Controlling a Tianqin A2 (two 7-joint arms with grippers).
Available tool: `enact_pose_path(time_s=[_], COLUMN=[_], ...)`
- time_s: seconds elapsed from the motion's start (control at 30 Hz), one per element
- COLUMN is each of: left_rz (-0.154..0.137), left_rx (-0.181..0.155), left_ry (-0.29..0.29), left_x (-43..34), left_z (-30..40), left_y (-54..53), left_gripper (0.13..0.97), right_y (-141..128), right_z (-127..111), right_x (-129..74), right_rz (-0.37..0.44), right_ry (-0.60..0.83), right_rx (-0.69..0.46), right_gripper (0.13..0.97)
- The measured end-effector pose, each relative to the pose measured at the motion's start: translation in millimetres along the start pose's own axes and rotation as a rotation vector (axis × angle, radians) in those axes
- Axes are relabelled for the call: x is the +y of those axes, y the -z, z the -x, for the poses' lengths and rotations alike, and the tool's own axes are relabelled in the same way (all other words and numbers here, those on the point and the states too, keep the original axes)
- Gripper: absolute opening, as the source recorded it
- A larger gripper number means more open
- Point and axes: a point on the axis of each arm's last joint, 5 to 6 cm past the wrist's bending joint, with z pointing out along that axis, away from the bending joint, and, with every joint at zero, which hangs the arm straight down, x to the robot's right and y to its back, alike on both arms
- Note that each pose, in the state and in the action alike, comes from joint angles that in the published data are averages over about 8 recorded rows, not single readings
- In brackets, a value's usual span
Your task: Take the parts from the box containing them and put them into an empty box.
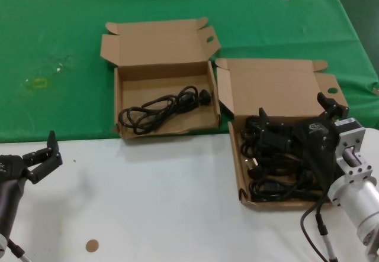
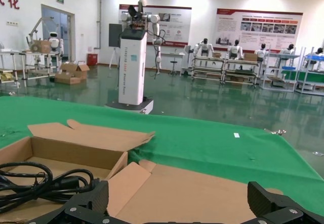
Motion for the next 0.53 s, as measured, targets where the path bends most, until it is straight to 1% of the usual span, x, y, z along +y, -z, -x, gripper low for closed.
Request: enact_pose_path(time_s=[0.53], left_rz=[0.000], left_rx=[0.000], left_ry=[0.000], left_x=[0.0], left_z=[0.0], left_y=[0.0], left_gripper=[0.966], right_y=[0.0], right_z=[0.0], right_x=[0.0], right_rz=[0.000], right_ry=[0.000], right_rx=[0.000], right_gripper=[0.966])
